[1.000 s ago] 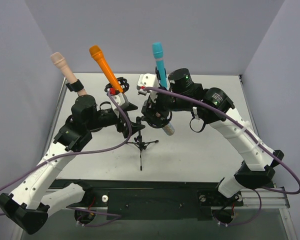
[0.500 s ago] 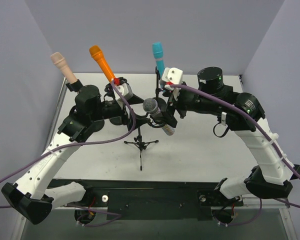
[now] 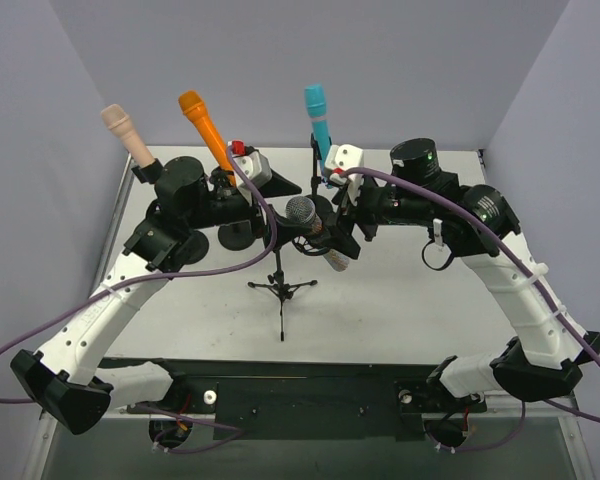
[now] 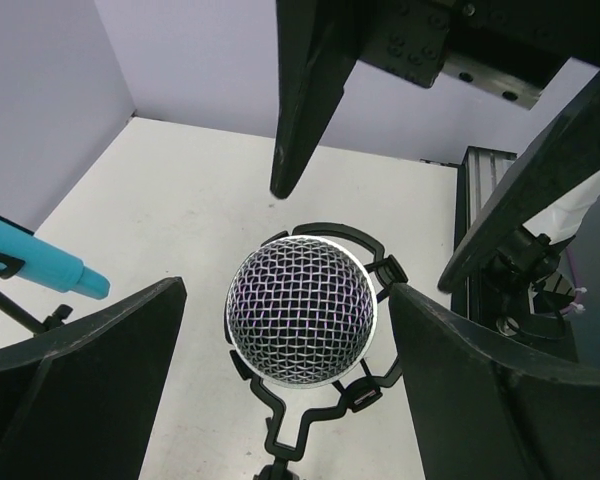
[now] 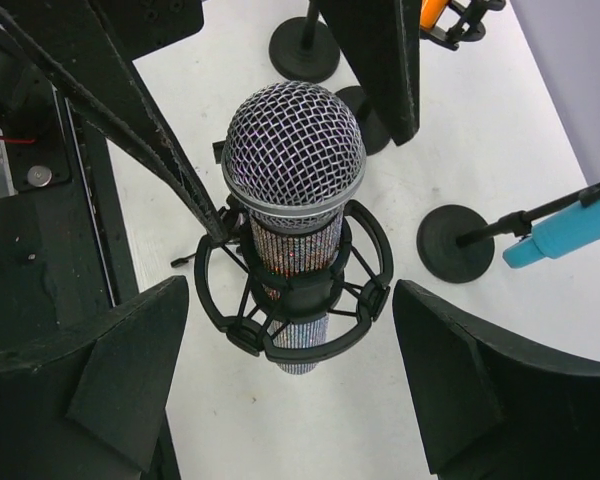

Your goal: Remove the microphone from the stand

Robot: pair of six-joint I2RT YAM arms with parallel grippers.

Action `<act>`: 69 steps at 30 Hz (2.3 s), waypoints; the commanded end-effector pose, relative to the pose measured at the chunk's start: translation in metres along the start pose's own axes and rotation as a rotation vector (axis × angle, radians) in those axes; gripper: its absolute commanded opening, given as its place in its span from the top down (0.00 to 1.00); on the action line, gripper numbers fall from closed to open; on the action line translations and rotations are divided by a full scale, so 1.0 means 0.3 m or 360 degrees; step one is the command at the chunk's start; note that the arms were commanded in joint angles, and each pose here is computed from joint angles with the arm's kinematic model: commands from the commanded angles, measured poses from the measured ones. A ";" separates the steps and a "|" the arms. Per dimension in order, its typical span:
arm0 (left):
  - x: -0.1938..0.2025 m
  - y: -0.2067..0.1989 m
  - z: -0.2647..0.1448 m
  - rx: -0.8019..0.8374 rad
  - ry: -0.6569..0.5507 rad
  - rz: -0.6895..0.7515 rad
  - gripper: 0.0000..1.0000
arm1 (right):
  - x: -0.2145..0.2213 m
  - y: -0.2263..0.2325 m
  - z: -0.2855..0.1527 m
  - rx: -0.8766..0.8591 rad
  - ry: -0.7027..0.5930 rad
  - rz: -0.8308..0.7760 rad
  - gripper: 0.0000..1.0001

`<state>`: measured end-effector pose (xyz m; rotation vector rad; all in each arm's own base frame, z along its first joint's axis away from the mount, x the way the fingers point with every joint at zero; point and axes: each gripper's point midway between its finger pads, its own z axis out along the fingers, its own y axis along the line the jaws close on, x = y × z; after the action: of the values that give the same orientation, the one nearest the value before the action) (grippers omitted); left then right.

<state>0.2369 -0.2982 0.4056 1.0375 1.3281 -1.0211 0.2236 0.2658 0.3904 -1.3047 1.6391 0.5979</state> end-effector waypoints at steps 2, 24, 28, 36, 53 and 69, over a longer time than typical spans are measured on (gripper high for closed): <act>-0.097 -0.047 0.009 0.0104 -0.0116 0.0050 0.10 | -0.008 0.016 0.052 -0.0097 -0.0031 0.0003 0.23; -0.246 -0.032 -0.037 0.0003 -0.0272 0.0154 1.00 | 0.192 0.001 0.139 -0.0044 0.0209 0.0012 0.40; -0.301 -0.018 -0.064 -0.0042 -0.0322 0.0176 1.00 | 0.219 0.003 0.144 -0.0046 0.0249 0.0006 0.41; -0.353 0.022 -0.118 -0.0111 -0.0353 0.0185 1.00 | 0.247 0.006 0.143 -0.0060 0.0287 -0.0004 0.40; -0.554 -0.016 -0.215 -0.0144 -0.0441 0.0224 1.00 | 0.234 -0.002 0.138 -0.0051 0.0275 -0.0009 0.40; -0.676 -0.089 -0.362 -0.0244 -0.0512 0.0278 1.00 | 0.006 -0.045 -0.026 0.0117 0.0032 -0.0073 0.29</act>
<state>0.2150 -0.2139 0.5645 0.8493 1.1577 -0.9168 0.2398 0.2626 0.3900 -1.3162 1.6067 0.4909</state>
